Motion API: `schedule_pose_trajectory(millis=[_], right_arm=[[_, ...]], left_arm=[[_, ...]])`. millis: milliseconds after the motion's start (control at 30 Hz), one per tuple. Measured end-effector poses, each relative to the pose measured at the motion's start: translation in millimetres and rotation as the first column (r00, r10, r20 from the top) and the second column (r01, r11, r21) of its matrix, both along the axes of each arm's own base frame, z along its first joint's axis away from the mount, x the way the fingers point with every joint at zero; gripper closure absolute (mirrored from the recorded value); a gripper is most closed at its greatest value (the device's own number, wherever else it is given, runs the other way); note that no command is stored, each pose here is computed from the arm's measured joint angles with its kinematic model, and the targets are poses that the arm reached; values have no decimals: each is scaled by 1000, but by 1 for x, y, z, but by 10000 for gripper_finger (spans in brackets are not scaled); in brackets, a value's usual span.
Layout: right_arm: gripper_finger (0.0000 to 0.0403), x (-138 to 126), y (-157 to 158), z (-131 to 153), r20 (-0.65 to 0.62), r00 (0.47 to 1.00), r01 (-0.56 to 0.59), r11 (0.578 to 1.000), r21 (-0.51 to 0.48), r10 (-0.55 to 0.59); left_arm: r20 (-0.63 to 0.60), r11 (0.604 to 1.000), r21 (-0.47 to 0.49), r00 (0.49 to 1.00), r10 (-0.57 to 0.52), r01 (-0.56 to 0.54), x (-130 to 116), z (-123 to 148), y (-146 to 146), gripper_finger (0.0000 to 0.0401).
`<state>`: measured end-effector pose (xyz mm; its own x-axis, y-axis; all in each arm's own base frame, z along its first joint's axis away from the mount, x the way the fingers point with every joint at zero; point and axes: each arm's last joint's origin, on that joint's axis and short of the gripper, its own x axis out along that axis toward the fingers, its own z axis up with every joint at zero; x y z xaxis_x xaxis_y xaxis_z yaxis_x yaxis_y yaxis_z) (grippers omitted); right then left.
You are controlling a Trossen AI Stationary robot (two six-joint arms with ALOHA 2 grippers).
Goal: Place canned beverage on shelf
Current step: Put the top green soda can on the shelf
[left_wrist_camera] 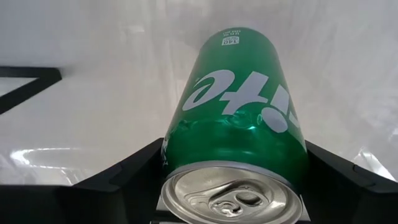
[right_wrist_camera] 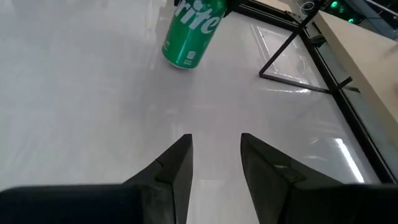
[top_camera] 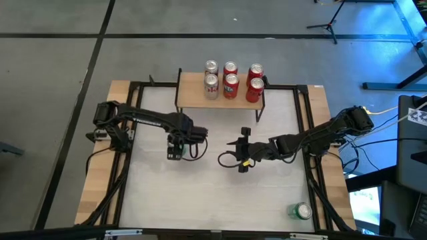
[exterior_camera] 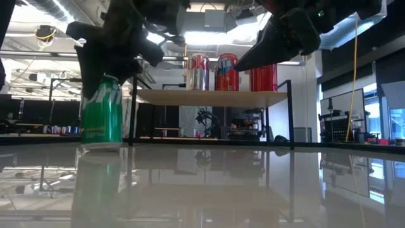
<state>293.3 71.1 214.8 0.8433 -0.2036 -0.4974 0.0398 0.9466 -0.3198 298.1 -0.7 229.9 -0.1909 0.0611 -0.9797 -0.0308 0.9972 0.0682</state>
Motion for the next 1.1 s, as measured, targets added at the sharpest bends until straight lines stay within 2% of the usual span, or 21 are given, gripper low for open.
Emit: schedule_pose_trajectory(millis=[467,700,900,1033,1100], right_arm=[[269,0,0,-1,-17,1000,-23,999,-26,23],[269,-1,0,-1,-22,999,-26,999,-30,25],[269,-1,0,-2,-29,999,-25,999,-31,24],[269,-1,0,-2,-35,999,-20,1000,-23,19],[269,-1,0,-2,-32,999,-19,1000,-22,18]], left_arm=[[40,1000,5,999,23,-23,0,-1,-1,71],[176,1000,10,984,-2,1,-7,36,-10,69],[351,993,118,936,-22,-21,-33,69,-16,69],[483,985,172,873,-73,-13,-53,81,-24,68],[534,987,162,843,-69,-22,-59,82,-27,68]])
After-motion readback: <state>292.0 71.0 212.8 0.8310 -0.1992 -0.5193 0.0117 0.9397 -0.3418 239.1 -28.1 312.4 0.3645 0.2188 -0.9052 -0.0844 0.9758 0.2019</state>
